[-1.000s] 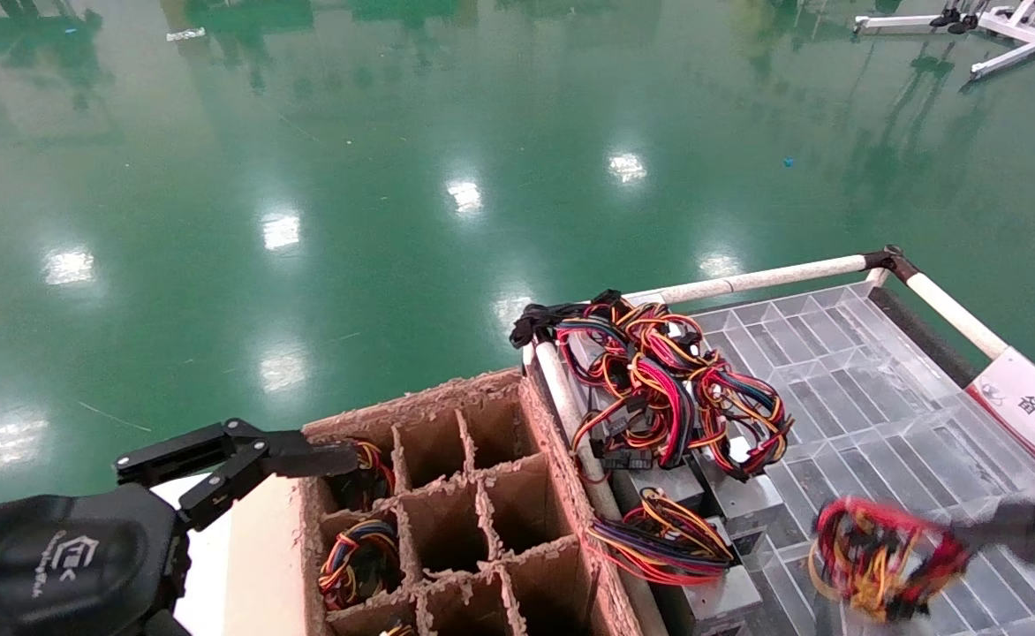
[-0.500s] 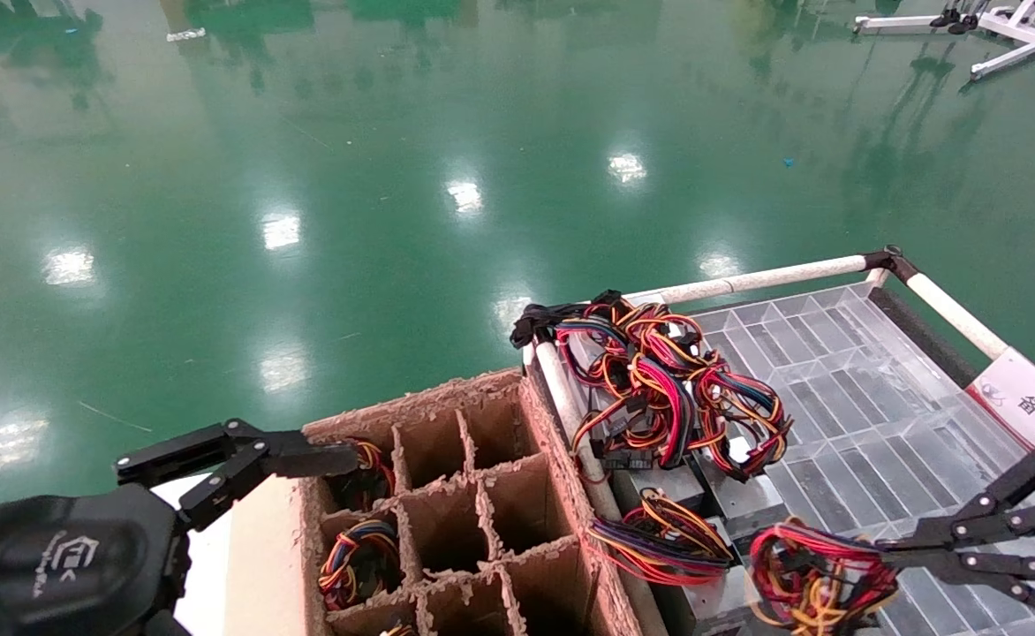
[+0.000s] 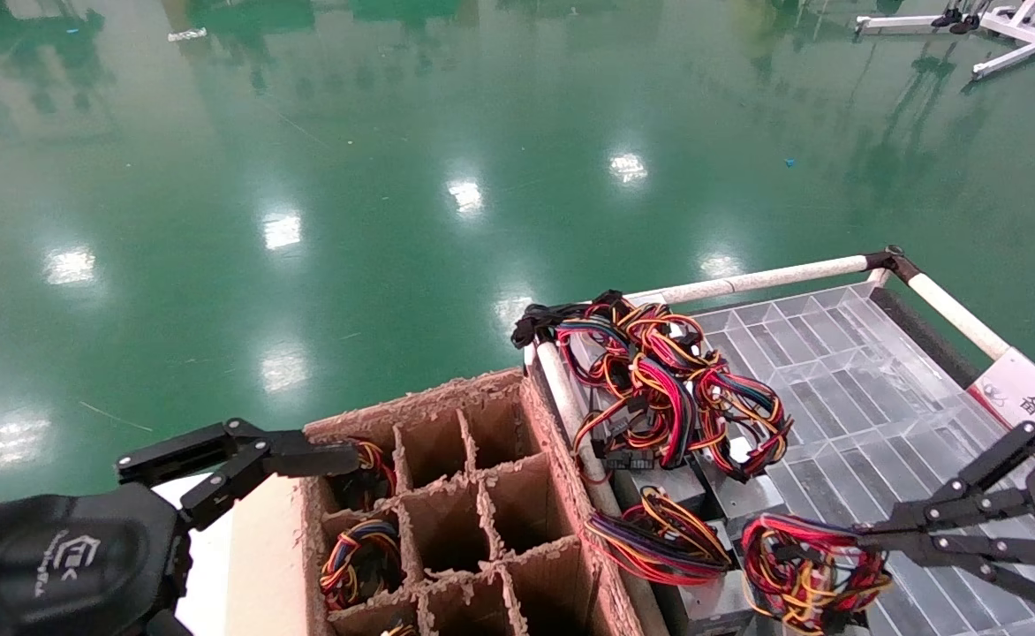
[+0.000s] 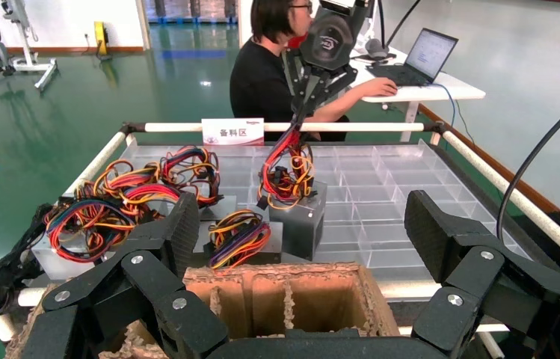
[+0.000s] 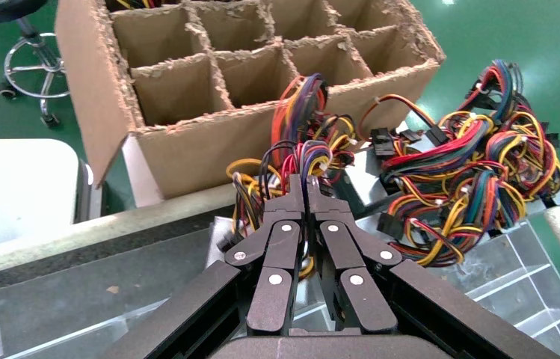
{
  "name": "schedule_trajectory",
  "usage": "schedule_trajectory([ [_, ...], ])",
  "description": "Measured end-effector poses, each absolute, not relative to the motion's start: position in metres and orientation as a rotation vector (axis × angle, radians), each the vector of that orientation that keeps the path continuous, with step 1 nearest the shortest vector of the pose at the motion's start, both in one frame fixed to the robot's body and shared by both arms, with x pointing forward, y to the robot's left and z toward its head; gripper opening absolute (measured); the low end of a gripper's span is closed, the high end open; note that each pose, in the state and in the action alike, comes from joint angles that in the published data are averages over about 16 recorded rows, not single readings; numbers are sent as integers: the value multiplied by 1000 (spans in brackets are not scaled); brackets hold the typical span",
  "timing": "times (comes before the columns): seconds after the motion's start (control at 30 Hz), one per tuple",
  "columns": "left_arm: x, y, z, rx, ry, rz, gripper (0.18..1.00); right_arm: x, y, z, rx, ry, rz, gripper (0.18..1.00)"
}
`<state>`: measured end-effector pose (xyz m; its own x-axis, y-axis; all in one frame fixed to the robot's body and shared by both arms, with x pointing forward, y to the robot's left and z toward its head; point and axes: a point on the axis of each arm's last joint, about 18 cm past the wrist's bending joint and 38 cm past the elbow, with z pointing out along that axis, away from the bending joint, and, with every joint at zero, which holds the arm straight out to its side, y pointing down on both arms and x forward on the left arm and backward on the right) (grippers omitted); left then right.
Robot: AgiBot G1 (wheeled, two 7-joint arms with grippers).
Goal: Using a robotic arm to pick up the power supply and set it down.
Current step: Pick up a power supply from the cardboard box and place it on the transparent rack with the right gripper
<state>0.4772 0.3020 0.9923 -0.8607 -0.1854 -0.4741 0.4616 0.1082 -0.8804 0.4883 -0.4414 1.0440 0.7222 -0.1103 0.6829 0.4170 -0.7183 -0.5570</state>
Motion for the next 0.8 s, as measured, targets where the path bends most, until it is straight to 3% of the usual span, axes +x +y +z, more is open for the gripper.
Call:
schedule_trajectory([
  [0.8, 477, 302, 992, 268, 1919, -1803, 1000, 528, -442, 1045, -2218, -399, -1070, 190],
])
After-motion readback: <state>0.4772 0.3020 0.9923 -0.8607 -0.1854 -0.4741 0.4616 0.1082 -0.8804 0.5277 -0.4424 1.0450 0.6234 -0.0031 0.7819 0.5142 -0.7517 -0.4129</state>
